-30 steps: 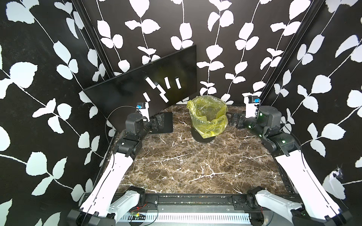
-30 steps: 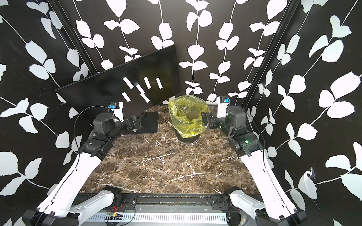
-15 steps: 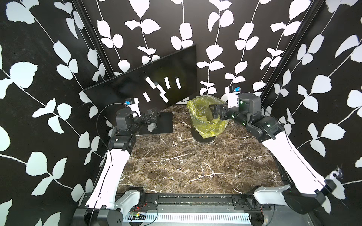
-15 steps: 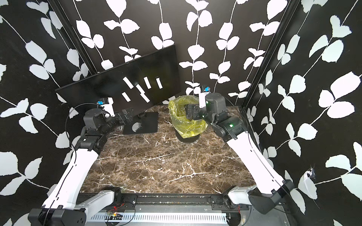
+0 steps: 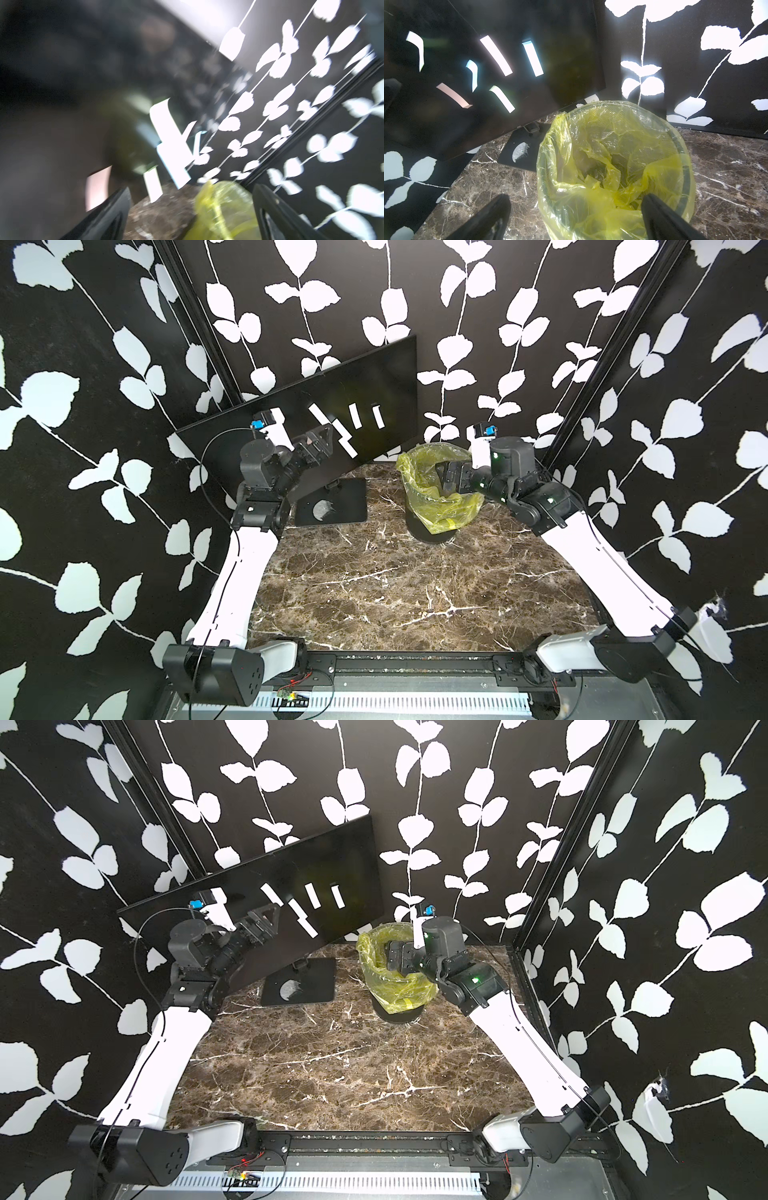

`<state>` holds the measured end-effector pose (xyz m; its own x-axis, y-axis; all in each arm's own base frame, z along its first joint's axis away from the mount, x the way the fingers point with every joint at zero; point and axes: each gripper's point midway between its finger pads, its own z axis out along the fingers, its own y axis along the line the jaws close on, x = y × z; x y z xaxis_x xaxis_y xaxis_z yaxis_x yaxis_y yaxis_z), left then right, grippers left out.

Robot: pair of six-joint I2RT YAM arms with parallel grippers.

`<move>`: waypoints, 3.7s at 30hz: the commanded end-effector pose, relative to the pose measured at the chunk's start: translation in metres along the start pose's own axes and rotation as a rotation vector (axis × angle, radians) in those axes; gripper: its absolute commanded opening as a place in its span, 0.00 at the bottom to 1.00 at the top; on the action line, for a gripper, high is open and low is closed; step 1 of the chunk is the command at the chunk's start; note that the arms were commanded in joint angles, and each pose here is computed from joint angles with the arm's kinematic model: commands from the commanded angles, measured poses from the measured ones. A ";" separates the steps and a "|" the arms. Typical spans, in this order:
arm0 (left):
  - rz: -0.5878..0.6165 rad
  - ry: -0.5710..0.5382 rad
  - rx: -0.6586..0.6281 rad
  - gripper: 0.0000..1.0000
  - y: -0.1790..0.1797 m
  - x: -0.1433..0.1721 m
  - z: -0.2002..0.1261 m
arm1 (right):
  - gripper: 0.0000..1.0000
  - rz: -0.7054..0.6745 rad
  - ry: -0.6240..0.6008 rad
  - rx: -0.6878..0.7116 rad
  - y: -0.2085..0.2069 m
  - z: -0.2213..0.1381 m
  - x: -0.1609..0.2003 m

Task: Remove the sticky note from the monitor
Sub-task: Tear off the sticky note from the monitor.

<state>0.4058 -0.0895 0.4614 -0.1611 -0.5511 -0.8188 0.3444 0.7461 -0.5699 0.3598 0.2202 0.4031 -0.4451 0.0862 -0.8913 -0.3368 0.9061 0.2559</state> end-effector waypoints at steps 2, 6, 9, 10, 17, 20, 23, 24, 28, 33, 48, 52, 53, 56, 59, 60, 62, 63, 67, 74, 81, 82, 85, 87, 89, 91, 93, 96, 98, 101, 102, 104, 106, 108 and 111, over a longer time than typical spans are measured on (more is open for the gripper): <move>-0.167 -0.055 0.074 0.91 -0.025 -0.020 0.010 | 1.00 0.058 -0.052 -0.039 0.010 0.002 -0.013; -0.284 -0.061 0.037 0.90 -0.022 -0.013 0.021 | 1.00 0.076 -0.054 -0.054 0.013 0.005 -0.012; -0.360 -0.073 -0.002 0.87 -0.015 -0.006 0.030 | 1.00 0.078 -0.059 -0.060 0.014 0.005 -0.014; -0.370 -0.078 -0.016 0.86 -0.014 -0.007 0.031 | 0.99 0.077 -0.060 -0.061 0.014 0.005 -0.015; -0.402 -0.111 -0.087 0.82 -0.007 -0.012 0.031 | 1.00 0.057 -0.060 -0.053 0.012 0.004 -0.014; -0.425 -0.125 -0.118 0.76 0.002 -0.008 0.031 | 1.00 0.059 -0.044 -0.073 0.017 0.009 -0.011; -0.426 -0.140 -0.120 0.72 0.001 -0.013 0.032 | 1.00 0.060 -0.043 -0.075 0.018 0.012 -0.012; -0.423 -0.141 -0.118 0.71 0.000 -0.014 0.032 | 1.00 0.060 -0.043 -0.077 0.018 0.013 -0.013; -0.444 -0.144 -0.104 0.62 -0.001 -0.015 0.038 | 1.00 0.063 -0.044 -0.099 0.023 0.018 -0.016; -0.467 -0.143 -0.114 0.53 0.004 -0.010 0.041 | 1.00 0.052 -0.047 -0.145 0.034 0.024 -0.019; -0.523 -0.147 -0.083 0.34 0.005 -0.007 0.052 | 0.99 0.038 -0.068 -0.217 0.051 0.031 -0.033; -0.531 -0.143 -0.076 0.17 0.004 -0.007 0.055 | 0.99 0.032 -0.068 -0.214 0.050 0.032 -0.033; -0.534 -0.141 -0.078 0.11 0.005 -0.006 0.055 | 0.99 0.029 -0.068 -0.216 0.051 0.031 -0.033; -0.538 -0.142 -0.081 0.00 0.006 -0.005 0.053 | 0.99 0.017 -0.065 -0.207 0.049 0.032 -0.033; -0.534 -0.146 -0.084 0.00 0.004 -0.006 0.048 | 0.99 0.010 -0.064 -0.202 0.049 0.031 -0.032; -0.534 -0.149 -0.083 0.00 0.004 -0.007 0.046 | 0.99 0.007 -0.064 -0.200 0.048 0.031 -0.032; -0.532 -0.149 -0.080 0.00 0.002 -0.008 0.043 | 0.99 -0.003 -0.059 -0.192 0.046 0.031 -0.031; -0.530 -0.151 -0.082 0.00 0.002 -0.008 0.041 | 0.99 -0.010 -0.061 -0.186 0.045 0.031 -0.031; -0.513 -0.145 -0.079 0.00 -0.006 -0.005 0.031 | 1.00 -0.027 -0.058 -0.167 0.041 0.029 -0.030; -0.473 -0.127 -0.091 0.00 -0.015 0.002 0.014 | 1.00 -0.034 -0.050 -0.146 0.037 0.025 -0.026; -0.424 0.004 -0.055 0.00 -0.049 0.036 0.017 | 1.00 -0.057 -0.046 -0.096 0.026 0.018 -0.024; -0.413 0.042 -0.045 0.00 -0.057 0.048 0.022 | 1.00 -0.063 -0.039 -0.089 0.025 0.018 -0.023; -0.359 0.162 -0.034 0.00 -0.073 0.079 0.029 | 1.00 -0.074 -0.020 -0.049 0.014 0.014 -0.022; -0.302 0.265 -0.016 0.00 -0.087 0.100 0.037 | 1.00 -0.069 0.010 -0.013 0.002 0.011 -0.020; -0.217 0.377 0.002 0.00 -0.103 0.121 0.044 | 1.00 -0.070 0.030 0.032 -0.011 0.006 -0.018; -0.154 0.480 0.025 0.00 -0.116 0.142 0.053 | 0.99 -0.066 0.034 0.087 -0.027 0.000 -0.018; -0.101 0.546 0.050 0.00 -0.128 0.156 0.060 | 0.99 -0.046 0.030 0.128 -0.043 -0.009 -0.019; -0.025 0.649 0.069 0.00 -0.138 0.179 0.067 | 0.99 -0.023 0.007 0.170 -0.060 -0.021 -0.024; 0.048 0.709 0.078 0.00 -0.143 0.195 0.067 | 0.99 -0.018 0.002 0.188 -0.066 -0.025 -0.025; 0.175 0.781 0.079 0.00 -0.146 0.217 0.068 | 0.99 -0.012 -0.002 0.209 -0.072 -0.029 -0.026; 0.236 0.807 0.076 0.00 -0.147 0.224 0.066 | 0.99 -0.008 -0.003 0.217 -0.074 -0.030 -0.026; 0.333 0.846 0.078 0.00 -0.153 0.236 0.062 | 0.99 -0.006 -0.006 0.223 -0.076 -0.031 -0.026; 0.431 0.885 0.063 0.00 -0.149 0.248 0.060 | 0.99 0.001 -0.005 0.229 -0.078 -0.030 -0.026; 0.468 0.912 0.047 0.00 -0.143 0.257 0.060 | 0.99 0.008 -0.005 0.225 -0.078 -0.029 -0.026; 0.516 0.911 0.034 0.00 -0.139 0.263 0.063 | 0.99 0.018 -0.001 0.216 -0.076 -0.027 -0.024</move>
<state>0.3771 -0.3816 0.3302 -0.6554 0.2383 -0.7167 0.5719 0.7764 -0.2648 0.3721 0.1391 0.4151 -0.4529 0.0820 -0.8878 -0.1555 0.9732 0.1693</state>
